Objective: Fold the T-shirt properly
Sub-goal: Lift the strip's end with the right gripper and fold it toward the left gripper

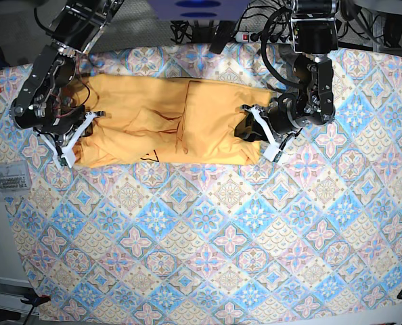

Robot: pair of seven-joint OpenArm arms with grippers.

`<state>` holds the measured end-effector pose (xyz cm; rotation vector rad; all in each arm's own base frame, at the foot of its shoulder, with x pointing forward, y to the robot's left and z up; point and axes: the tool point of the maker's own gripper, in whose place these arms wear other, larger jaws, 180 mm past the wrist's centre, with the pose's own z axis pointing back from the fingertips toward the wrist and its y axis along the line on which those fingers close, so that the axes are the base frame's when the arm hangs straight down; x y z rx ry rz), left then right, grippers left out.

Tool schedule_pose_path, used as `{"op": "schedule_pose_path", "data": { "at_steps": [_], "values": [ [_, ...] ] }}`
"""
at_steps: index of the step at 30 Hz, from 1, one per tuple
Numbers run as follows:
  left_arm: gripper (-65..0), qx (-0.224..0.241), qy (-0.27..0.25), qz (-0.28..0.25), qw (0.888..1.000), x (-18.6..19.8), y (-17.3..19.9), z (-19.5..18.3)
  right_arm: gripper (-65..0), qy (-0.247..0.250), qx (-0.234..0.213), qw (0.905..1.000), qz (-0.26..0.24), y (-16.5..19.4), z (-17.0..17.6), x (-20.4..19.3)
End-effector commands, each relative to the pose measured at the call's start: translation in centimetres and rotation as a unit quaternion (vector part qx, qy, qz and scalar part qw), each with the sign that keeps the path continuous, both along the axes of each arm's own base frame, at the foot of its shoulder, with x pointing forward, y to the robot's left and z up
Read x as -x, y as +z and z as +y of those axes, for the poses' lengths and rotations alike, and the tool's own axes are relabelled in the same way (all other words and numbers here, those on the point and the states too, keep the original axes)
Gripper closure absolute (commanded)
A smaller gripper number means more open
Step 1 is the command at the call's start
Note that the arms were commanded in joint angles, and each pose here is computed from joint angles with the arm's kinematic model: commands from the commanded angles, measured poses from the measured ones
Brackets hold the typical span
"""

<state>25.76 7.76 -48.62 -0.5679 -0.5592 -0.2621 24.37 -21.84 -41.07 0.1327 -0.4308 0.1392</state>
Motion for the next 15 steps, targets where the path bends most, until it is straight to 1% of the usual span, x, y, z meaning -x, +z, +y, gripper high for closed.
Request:
{"op": "schedule_pose_path", "data": {
  "at_steps": [1,7,11,15],
  "values": [
    [-13.6,-0.060,-0.014,0.052,0.997,1.9,-2.2,1.2,0.0,0.003,-0.003,0.9996,-0.027,1.2,0.3,-1.0],
    [-13.6,-0.057,-0.015,0.047,0.997,1.4,-1.9,0.8,0.0,0.010,-0.054,0.9964,-0.065,2.5,2.7,-1.6],
    [-13.6,-0.045,-0.015,0.042,0.998,0.9,-1.6,-0.4,0.0,0.012,-0.074,0.9944,-0.074,2.7,3.5,-1.8],
    [-13.6,-0.045,-0.016,0.040,0.998,0.6,-1.4,-0.5,0.0,0.033,-0.115,0.9887,-0.090,3.3,6.2,-2.4]
  ]
}}
